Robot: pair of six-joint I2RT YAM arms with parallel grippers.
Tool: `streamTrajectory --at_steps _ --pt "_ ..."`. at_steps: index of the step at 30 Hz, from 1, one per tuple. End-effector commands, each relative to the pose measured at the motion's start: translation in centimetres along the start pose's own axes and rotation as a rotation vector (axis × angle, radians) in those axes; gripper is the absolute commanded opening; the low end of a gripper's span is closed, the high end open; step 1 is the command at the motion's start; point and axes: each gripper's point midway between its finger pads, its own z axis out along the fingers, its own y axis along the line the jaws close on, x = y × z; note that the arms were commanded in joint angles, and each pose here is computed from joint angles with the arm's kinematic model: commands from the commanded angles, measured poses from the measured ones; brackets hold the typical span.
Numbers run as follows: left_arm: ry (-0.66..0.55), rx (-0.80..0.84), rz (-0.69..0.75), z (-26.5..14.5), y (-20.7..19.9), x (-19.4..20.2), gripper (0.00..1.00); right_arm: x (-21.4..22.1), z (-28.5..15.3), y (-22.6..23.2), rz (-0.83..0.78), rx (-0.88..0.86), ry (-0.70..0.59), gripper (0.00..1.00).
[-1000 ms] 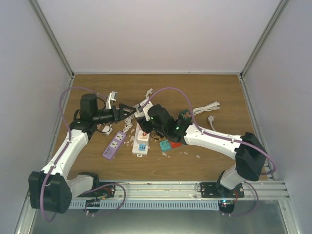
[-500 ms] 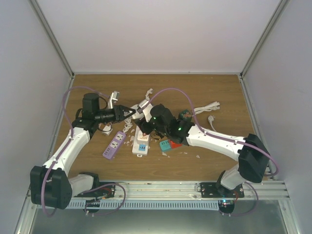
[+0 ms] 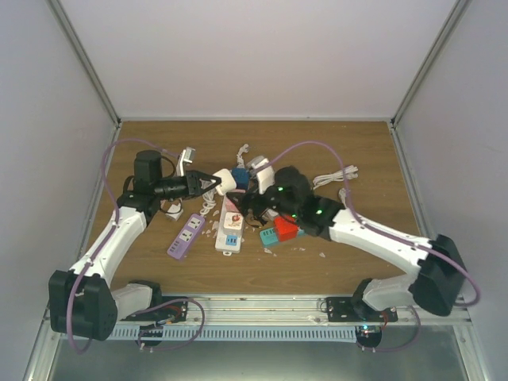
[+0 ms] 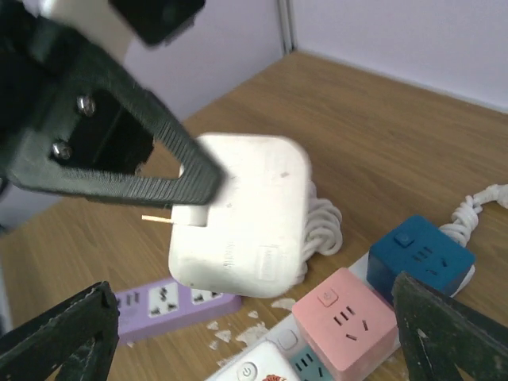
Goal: Insert the plug
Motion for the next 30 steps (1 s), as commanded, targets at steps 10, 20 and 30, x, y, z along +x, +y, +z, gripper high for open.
streamTrajectory --at_steps 10,20,30 --pt "0.040 0.315 0.305 -2.0 -11.3 -0.2 0.00 -4.8 -5.1 1.0 0.456 -0.402 -0.136 0.90" --pt "0.062 0.430 0.380 -2.4 -15.6 0.6 0.00 -8.8 -7.5 5.2 0.477 -0.710 -0.260 0.58" --pt "0.014 0.436 0.417 -3.0 -17.1 0.0 0.25 -9.1 -7.8 5.8 0.482 -0.750 -0.282 0.14"
